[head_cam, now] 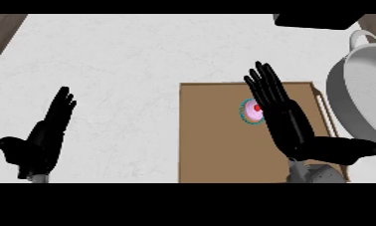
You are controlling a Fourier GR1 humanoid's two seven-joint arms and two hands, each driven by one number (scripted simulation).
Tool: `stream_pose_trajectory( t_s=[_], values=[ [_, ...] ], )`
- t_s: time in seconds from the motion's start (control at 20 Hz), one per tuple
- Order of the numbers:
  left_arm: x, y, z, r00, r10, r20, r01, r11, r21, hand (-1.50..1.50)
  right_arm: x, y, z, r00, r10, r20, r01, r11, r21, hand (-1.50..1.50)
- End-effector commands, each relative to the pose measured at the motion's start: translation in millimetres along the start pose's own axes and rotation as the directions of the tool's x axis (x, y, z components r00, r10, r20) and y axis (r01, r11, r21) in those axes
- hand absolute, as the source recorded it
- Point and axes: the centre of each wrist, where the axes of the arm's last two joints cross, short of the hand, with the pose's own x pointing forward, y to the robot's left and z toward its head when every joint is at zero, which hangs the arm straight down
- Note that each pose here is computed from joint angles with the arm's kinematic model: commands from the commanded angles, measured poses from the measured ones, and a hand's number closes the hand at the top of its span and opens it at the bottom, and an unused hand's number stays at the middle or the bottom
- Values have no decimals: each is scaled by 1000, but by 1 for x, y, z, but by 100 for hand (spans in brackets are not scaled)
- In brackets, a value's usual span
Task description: Pick the cupcake from the tray and place it in the pot
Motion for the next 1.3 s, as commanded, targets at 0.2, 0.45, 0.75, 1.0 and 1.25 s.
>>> stream_pose_trajectory(
  t_s=[0.2,0.45,0.75,1.0,1.25],
  values=[
    [0,-38,-12,994,-67,-87,44,969,-244,0,11,-29,-15,855,443,-270,-382,889,252,150],
    [-7,-58,-6,985,-44,-165,-9,952,-307,0,29,-35,-20,695,715,79,-695,695,-182,-150],
    [6,-67,-33,982,-46,-185,-22,937,-348,0,64,-7,-2,737,624,258,-566,779,-267,-150],
    [-8,-52,-27,985,-50,-163,-9,940,-342,0,94,-5,1,698,716,-14,-714,694,-90,-150],
    [-12,-65,-29,986,-52,-161,-8,937,-349,0,131,6,-27,698,689,-195,-704,710,-11,-150]
  ],
)
